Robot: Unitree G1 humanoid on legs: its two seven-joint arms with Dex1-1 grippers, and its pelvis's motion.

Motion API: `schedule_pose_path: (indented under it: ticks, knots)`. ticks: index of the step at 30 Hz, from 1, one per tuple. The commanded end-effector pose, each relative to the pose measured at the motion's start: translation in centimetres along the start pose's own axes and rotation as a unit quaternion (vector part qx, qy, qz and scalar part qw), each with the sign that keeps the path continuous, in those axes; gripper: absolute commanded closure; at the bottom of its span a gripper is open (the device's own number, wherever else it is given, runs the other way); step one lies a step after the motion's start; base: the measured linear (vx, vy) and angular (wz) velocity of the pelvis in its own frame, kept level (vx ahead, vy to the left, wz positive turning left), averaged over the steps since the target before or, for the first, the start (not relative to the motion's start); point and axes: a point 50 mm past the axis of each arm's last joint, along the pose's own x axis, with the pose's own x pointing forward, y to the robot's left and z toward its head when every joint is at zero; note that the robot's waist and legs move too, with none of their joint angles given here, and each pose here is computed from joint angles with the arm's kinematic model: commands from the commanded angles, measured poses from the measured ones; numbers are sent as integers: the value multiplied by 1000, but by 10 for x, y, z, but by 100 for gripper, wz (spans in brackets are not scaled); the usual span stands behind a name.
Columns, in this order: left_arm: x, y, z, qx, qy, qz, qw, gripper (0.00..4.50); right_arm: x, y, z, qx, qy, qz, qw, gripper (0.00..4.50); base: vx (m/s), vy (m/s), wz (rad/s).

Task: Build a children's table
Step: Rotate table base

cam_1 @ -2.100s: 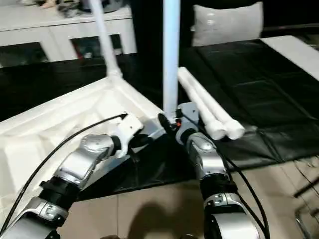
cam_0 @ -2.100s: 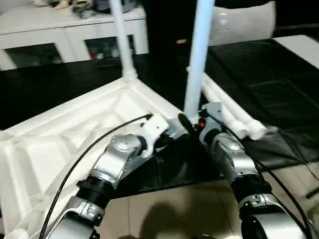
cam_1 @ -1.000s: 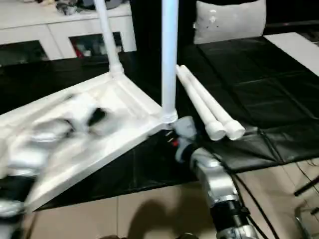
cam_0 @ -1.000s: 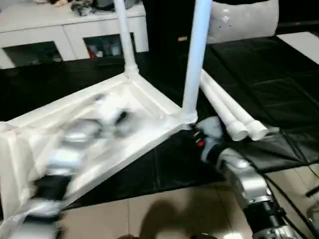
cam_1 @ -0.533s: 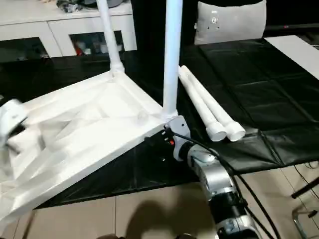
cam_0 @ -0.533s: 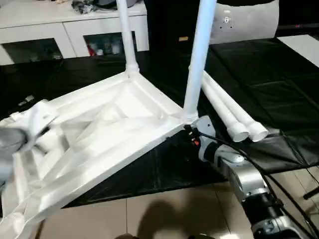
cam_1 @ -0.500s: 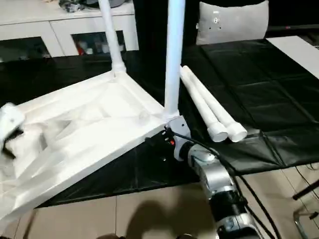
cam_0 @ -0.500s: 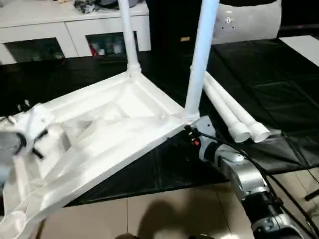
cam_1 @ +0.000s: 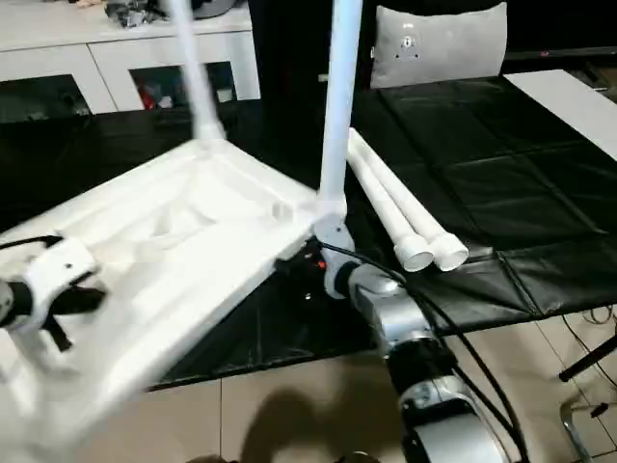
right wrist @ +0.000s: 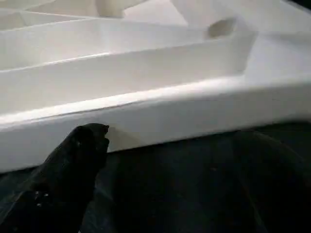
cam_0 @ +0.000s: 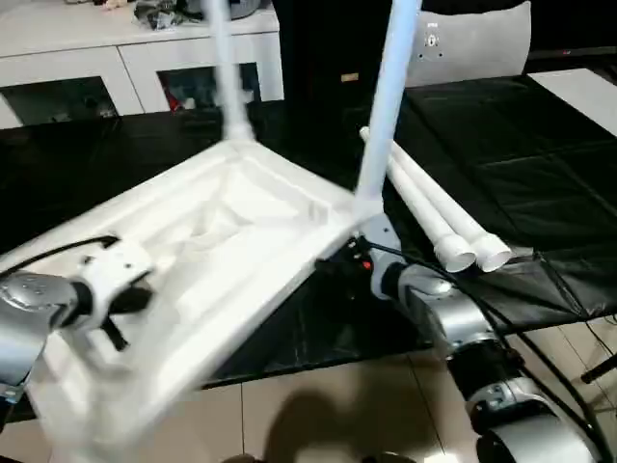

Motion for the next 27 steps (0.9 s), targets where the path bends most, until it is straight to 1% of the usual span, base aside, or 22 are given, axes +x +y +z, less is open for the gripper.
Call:
schedule_pose_path:
  ticks: [1,2,3,6,7,8,9,10,11,13,14,17,18,20,21,22,24,25,26,27]
  knots:
    - [13,-23,14,21,-39,-93,995,446,10,9,19,-18,-27,23,999,0,0,0,0]
    - [16,-29,24,18,-70,-126,989,446,13,12,22,-20,-30,34,999,0,0,0,0]
    - [18,-32,29,16,-82,-137,987,446,14,13,22,-21,-31,36,999,0,0,0,0]
    - [27,-32,40,20,-110,-142,983,446,16,13,23,-23,-31,34,999,0,0,0,0]
    - [27,-32,40,20,-110,-142,983,446,16,13,23,-23,-31,34,999,0,0,0,0]
    - [32,-31,43,24,-118,-132,984,446,17,13,24,-25,-32,31,999,0,0,0,0]
    - [46,-20,50,26,-128,-69,989,446,17,11,25,-26,-35,20,999,0,0,0,0]
    - [52,-12,52,21,-130,-27,991,446,16,9,26,-28,-36,11,999,0,0,0,0]
    - [52,-12,52,21,-130,-27,991,446,16,9,26,-28,-36,11,999,0,0,0,0]
    - [62,2,58,13,-134,47,990,446,15,3,27,-26,-40,-7,999,0,0,0,0]
    - [62,2,58,13,-134,47,990,446,15,3,27,-26,-40,-7,999,0,0,0,0]
    - [68,16,57,23,-112,119,986,446,10,-7,28,-28,-39,-34,998,0,0,0,0]
    - [69,22,56,25,-105,149,983,446,6,-12,29,-31,-42,-47,998,0,0,0,0]
    - [70,25,56,25,-102,161,981,446,5,-14,30,-32,-45,-53,997,0,0,0,0]
    - [71,29,57,25,-103,185,977,446,-1,-23,35,-31,-58,-80,995,0,0,0,0]
    - [71,29,57,25,-103,186,977,446,-1,-23,35,-31,-58,-80,995,0,0,0,0]
    - [72,33,58,19,-111,209,971,446,-9,-36,45,-22,-78,-123,989,0,0,0,0]
    - [73,36,58,23,-113,221,968,446,-13,-41,49,-20,-87,-143,986,0,0,0,0]
    - [73,36,58,23,-113,221,968,446,-13,-41,49,-20,-87,-143,986,0,0,0,0]
    - [73,37,57,38,-112,227,967,446,-18,-49,55,-22,-91,-170,981,0,0,0,0]
